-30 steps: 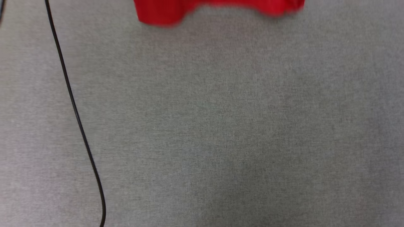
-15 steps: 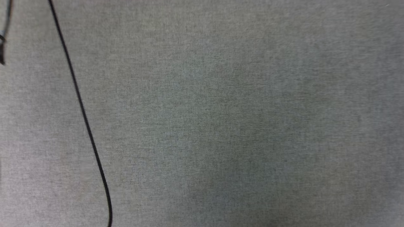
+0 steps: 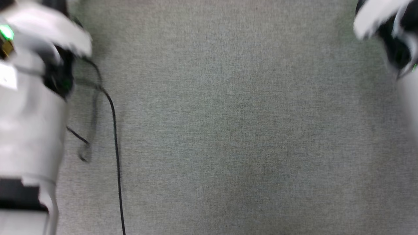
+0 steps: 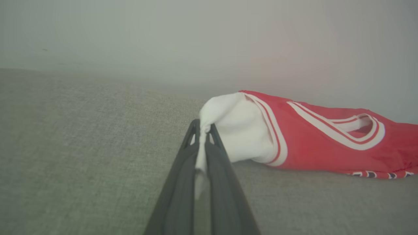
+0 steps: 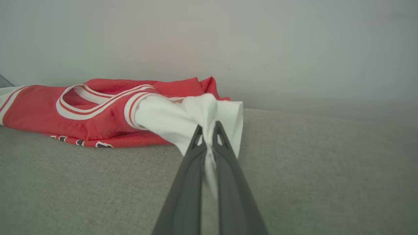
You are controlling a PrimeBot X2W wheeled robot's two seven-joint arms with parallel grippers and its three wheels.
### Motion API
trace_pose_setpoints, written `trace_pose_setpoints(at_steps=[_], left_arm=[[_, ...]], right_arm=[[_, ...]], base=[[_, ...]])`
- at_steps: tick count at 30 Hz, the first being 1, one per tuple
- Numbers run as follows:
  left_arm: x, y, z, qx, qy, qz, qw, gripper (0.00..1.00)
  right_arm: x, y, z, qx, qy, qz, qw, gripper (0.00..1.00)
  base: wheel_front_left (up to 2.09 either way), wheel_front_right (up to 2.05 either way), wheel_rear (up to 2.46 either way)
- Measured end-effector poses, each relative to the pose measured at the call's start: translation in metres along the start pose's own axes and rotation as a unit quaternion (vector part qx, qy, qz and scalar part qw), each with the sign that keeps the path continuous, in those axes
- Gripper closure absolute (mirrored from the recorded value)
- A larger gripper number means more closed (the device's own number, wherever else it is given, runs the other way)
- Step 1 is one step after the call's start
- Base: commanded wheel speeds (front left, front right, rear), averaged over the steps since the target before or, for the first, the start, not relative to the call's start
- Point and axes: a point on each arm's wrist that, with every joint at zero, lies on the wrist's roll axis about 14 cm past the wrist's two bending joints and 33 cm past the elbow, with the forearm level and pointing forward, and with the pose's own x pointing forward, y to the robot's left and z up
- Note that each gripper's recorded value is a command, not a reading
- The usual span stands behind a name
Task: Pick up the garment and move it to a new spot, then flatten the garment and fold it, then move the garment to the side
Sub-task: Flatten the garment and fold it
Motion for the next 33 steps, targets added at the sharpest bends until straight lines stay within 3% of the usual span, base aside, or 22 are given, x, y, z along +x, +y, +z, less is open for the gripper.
trace_pose_setpoints(at_steps=[5,10,11,33], left_arm=[[-0.049,0.01,-0.032,-0.01,0.031,0.01,0.999,1.0],[-0.094,0.009,-0.033,0.001,0.026,0.011,1.0,1.0],[-0.124,0.005,-0.035,0.005,0.024,0.013,1.0,1.0],[-0.318,0.007,-0.054,-0.014,0.077,0.079,0.994,1.0]], right_arm=[[-0.046,0.001,-0.049,0.037,0.037,-0.005,0.999,1.0],[-0.096,-0.011,-0.076,0.061,0.054,-0.031,0.996,1.0],[-0.126,-0.013,-0.087,0.079,0.061,-0.047,0.994,1.0],[-0.319,0.013,-0.135,0.14,0.132,-0.129,0.973,1.0]], base=[[0.0,0.0,0.0],[0.0,0.0,0.0],[0.0,0.0,0.0],[0.0,0.0,0.0]])
